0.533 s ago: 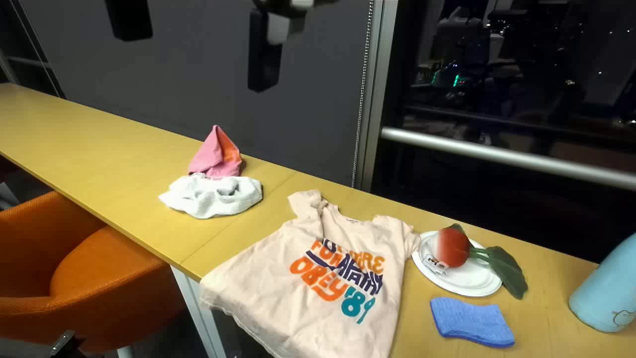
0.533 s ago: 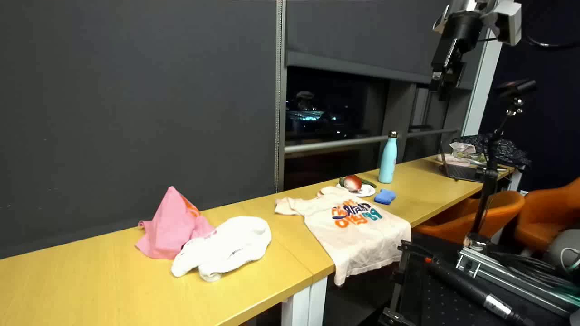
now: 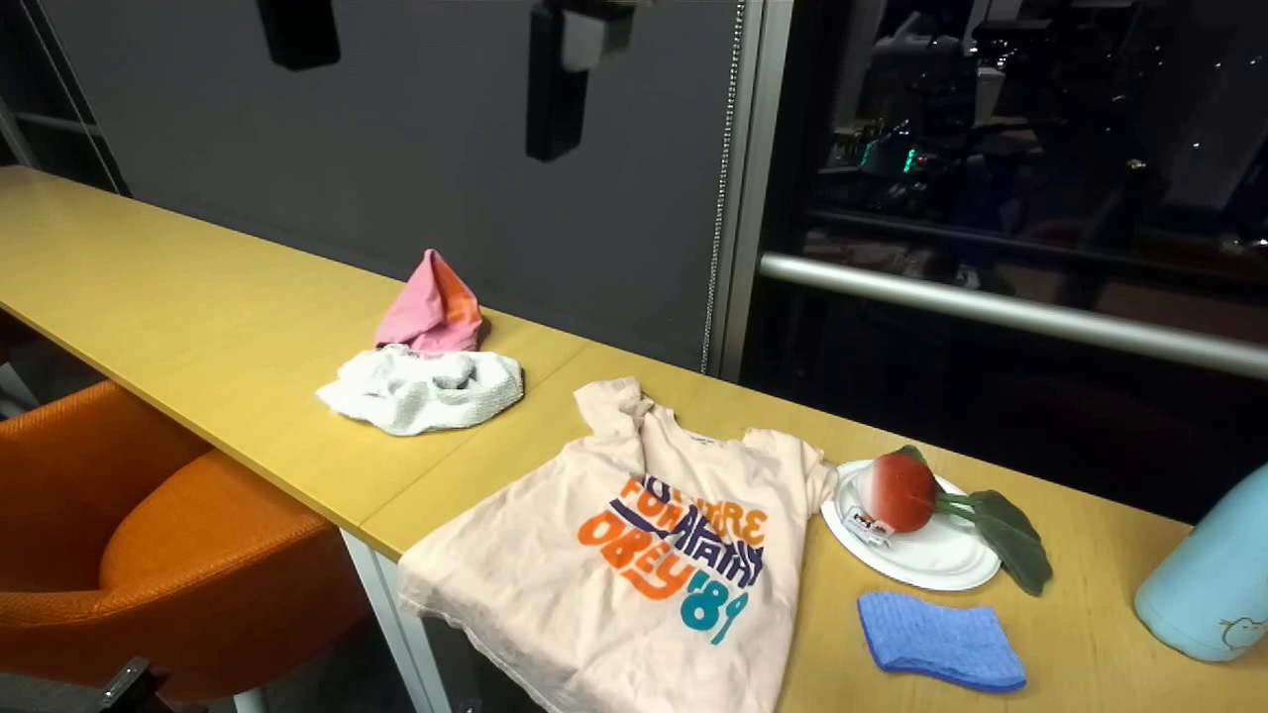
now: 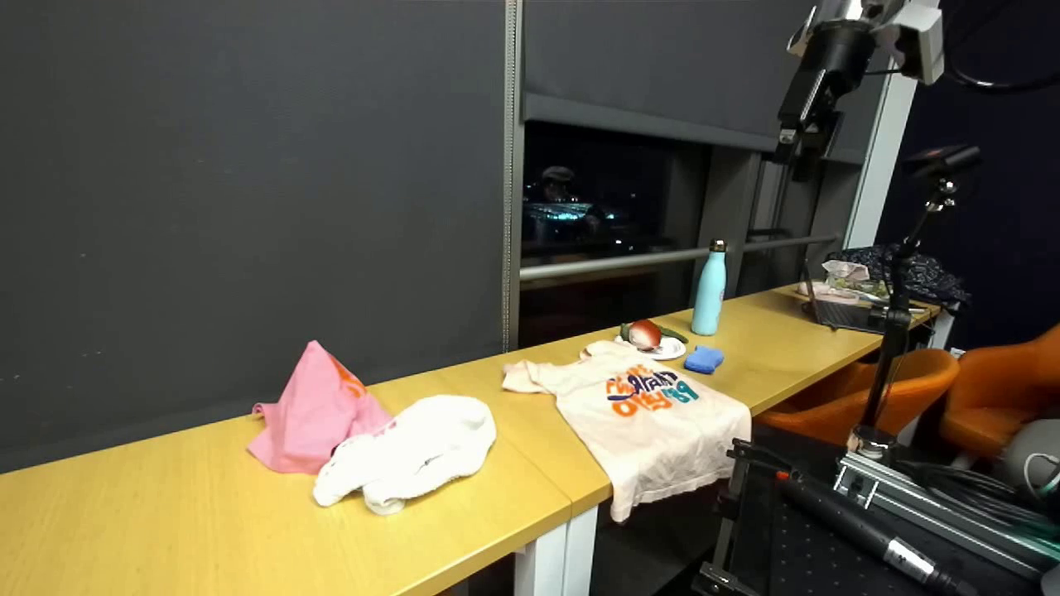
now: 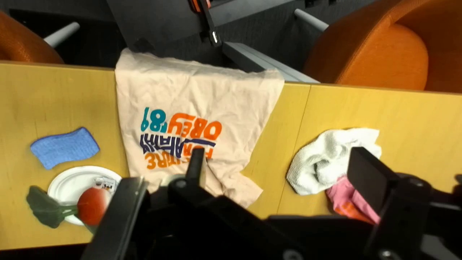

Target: Fold the light pink shirt on the right and then move it to the left

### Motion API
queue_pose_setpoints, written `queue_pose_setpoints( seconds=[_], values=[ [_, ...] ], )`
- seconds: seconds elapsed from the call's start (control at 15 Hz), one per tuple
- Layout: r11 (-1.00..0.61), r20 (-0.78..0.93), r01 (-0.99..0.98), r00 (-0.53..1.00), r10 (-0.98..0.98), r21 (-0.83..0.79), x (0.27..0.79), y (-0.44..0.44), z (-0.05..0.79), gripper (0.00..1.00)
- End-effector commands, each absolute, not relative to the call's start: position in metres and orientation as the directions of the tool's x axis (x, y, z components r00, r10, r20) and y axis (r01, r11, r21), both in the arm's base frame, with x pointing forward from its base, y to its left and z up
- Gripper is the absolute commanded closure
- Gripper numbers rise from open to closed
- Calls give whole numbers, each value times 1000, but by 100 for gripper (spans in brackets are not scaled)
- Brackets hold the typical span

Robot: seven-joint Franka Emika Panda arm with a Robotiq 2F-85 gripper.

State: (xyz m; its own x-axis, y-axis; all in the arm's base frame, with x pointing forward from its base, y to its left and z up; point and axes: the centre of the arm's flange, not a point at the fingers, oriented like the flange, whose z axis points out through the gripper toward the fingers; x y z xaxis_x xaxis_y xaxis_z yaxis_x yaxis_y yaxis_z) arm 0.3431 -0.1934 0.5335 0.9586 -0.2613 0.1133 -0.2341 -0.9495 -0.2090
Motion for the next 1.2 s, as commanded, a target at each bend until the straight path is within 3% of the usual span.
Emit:
queue_pose_setpoints(
  seconds=[0.0, 0.33, 1.13],
  values=[
    [-953, 204, -226, 942, -266, -201, 394, -203, 534, 0],
    [-951, 193, -215, 946, -259, -222, 466, -197, 471, 0],
    [-940, 11, -275, 959, -283, -200, 551, -194, 271, 0]
  ],
)
